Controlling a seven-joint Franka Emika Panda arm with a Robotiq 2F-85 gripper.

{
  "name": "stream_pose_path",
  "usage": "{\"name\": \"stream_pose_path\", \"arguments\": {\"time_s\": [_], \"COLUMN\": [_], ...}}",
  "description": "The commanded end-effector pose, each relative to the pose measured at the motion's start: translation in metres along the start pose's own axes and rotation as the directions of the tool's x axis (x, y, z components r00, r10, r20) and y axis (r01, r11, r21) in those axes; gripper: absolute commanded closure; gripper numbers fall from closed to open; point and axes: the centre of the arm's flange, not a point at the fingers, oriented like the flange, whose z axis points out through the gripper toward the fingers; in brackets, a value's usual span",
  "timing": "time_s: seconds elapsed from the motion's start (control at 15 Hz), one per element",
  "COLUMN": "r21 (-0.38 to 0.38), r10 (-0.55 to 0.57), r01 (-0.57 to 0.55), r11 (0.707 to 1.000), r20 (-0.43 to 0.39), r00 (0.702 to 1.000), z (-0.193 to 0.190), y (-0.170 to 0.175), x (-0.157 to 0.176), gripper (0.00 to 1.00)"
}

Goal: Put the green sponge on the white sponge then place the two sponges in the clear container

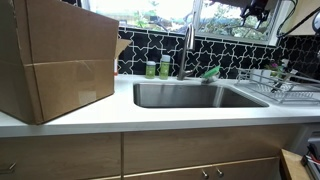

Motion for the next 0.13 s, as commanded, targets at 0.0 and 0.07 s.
{"name": "stream_pose_path", "arguments": {"time_s": [0.0, 0.07], "r21": [0.000, -0.001], "r10": [0.000, 0.000], "r01": [0.000, 0.000], "r11": [1.000, 1.000], "r20": [0.003, 0.004], "r00": [1.000, 1.000], "z": [0.0020, 0.0032], "y": [-0.0001, -0.0002], "x": [0.0009, 0.0014], "gripper": [0.00, 0.00]}}
